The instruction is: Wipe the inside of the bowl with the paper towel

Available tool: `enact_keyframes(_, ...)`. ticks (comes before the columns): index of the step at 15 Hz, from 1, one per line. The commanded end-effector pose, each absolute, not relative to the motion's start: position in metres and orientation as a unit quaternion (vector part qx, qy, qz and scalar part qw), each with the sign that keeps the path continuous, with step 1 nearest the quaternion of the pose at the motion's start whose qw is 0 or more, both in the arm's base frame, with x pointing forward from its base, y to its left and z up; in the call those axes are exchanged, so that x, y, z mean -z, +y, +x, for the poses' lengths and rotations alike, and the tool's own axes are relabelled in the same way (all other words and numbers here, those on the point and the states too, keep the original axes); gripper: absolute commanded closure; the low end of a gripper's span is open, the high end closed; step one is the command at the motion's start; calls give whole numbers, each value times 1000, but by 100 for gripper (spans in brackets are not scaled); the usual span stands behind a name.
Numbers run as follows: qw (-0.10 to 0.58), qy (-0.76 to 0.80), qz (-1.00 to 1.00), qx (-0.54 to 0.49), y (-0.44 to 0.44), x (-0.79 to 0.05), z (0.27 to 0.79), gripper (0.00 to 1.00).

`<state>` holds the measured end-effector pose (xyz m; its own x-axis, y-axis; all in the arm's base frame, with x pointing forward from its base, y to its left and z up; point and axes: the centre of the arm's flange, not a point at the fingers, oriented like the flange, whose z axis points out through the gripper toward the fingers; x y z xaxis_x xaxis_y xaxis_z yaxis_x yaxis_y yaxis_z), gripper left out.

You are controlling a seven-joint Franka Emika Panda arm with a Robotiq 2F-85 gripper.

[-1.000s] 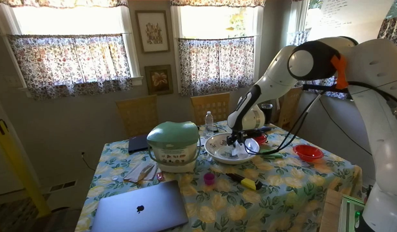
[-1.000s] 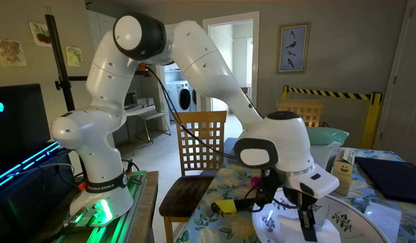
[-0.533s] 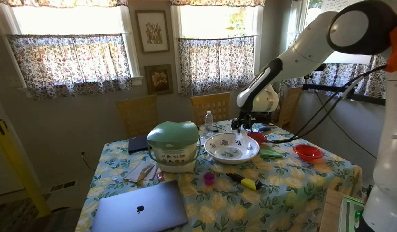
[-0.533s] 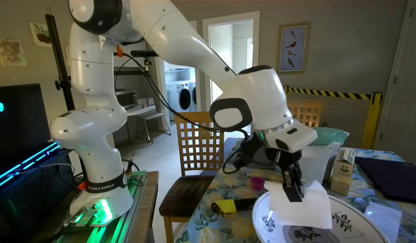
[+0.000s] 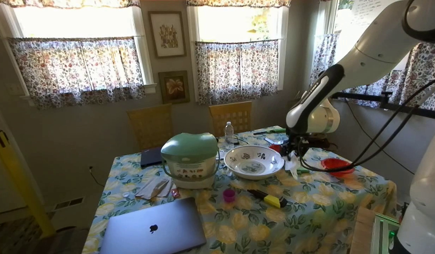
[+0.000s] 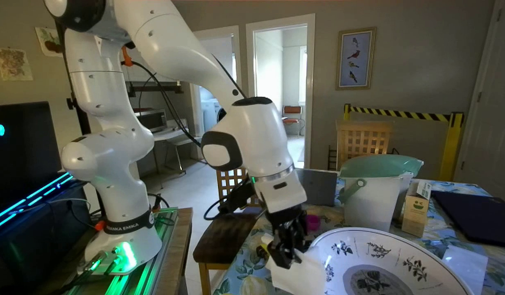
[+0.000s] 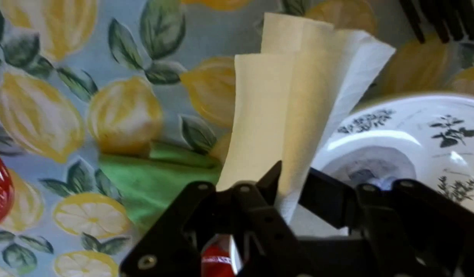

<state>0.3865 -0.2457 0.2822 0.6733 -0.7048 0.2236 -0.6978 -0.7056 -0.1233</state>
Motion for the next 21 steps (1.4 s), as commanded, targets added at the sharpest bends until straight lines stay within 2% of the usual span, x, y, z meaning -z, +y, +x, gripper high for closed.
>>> enact_keyframes(1, -1, 440, -892, 101, -234, -259, 332, 97)
enact_keyframes(10, -85, 541, -832, 89, -291, -163, 285, 97)
enact_keyframes(11, -91, 547, -828, 85, -300, -154, 284, 95)
enact_keyframes(12, -100, 548, -826, 87, -308, -152, 283, 65)
enact_keyframes(13, -104, 549, -824, 88, -313, -152, 284, 65)
enact_keyframes(15, -110, 552, -820, 106, -323, -169, 290, 53)
enact_keyframes(21, -108, 538, -819, 168, -346, -243, 318, 11)
